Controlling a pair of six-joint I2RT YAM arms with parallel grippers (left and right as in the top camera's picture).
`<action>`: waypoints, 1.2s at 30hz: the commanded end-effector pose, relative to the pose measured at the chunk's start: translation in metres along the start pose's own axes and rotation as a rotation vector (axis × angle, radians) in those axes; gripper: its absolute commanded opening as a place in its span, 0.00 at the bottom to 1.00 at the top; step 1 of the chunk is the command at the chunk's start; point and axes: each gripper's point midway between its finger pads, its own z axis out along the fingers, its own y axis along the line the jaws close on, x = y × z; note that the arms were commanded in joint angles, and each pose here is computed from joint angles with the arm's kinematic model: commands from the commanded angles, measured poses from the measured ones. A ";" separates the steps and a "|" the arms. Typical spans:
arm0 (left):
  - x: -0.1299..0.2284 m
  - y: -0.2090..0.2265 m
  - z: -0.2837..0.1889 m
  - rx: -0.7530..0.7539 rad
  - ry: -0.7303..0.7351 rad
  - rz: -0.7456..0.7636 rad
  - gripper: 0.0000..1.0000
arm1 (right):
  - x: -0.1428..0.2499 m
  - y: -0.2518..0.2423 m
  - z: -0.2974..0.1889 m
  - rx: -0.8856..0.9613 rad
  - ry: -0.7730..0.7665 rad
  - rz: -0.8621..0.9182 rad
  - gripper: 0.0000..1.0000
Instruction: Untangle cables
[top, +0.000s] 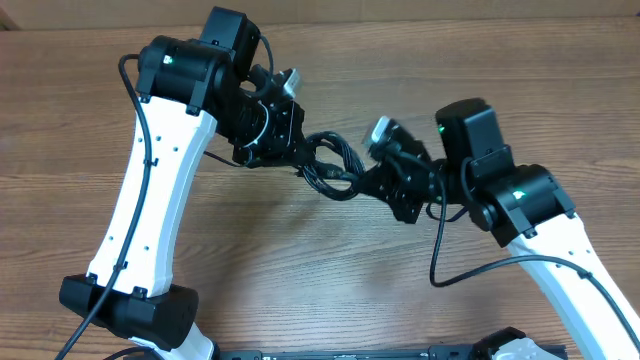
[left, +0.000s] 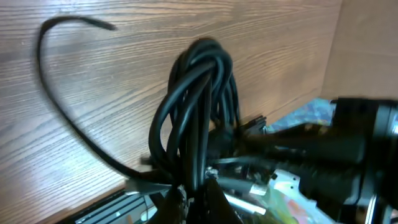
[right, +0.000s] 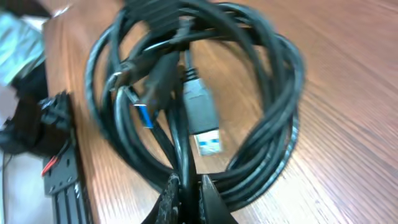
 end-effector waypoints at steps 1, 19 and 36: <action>0.001 -0.003 -0.015 0.006 -0.042 0.069 0.04 | 0.002 -0.044 -0.019 0.197 -0.003 0.132 0.04; 0.001 0.003 -0.012 -0.057 -0.047 0.087 0.04 | -0.018 -0.113 -0.083 0.493 -0.260 0.525 0.04; 0.000 0.004 -0.012 -0.065 -0.047 0.128 0.04 | -0.009 -0.129 -0.097 0.591 -0.356 0.847 0.04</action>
